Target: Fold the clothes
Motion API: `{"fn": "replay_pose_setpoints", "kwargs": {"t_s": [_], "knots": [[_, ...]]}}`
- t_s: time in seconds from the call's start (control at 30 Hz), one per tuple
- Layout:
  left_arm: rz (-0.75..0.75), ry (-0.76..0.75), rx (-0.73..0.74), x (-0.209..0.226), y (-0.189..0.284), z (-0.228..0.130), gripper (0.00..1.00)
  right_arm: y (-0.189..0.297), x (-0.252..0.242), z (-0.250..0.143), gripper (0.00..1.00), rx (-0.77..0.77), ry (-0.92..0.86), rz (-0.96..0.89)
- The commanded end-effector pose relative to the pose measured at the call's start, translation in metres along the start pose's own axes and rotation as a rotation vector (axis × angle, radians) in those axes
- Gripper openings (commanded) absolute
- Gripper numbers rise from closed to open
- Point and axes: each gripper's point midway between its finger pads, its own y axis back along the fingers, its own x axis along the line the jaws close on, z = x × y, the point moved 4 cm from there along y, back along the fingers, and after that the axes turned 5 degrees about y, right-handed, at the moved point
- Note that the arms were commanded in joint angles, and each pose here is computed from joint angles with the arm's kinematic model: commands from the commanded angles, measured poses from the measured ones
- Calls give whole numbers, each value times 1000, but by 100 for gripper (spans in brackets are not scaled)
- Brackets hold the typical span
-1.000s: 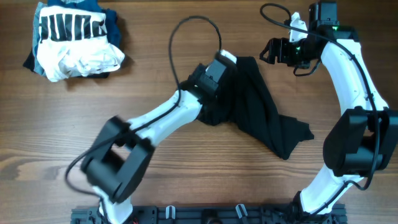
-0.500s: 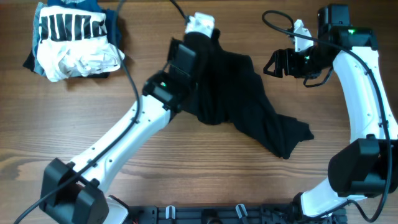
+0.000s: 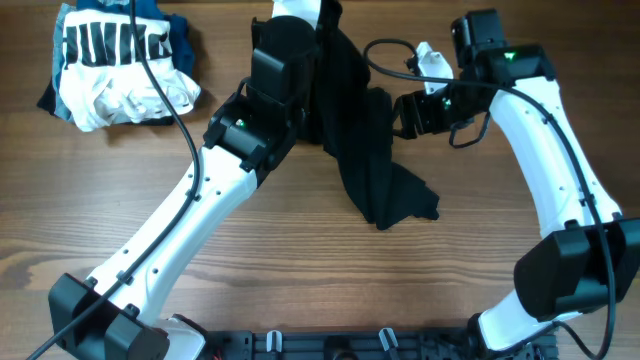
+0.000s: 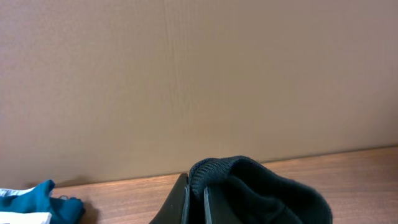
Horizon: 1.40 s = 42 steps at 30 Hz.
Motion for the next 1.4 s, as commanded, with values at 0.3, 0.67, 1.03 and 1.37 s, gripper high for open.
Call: {"fn": "replay_pose_setpoints", "kwargs": {"t_s": [0.3,0.67,1.03,1.37], "knots": [[85,58,-60,35,0,25,4,-97,13,-73,65,179,-76,67],[86,96,-28,34,0,18,4,-130,3,-55,4,15,-94,-83],[246,75,-26,61,18,24,4,65,-45,8,4,-304,-162,-205],[218,113,-95,82,103,74,4,187,-41,-24,4,-388,-241,-300]]}}
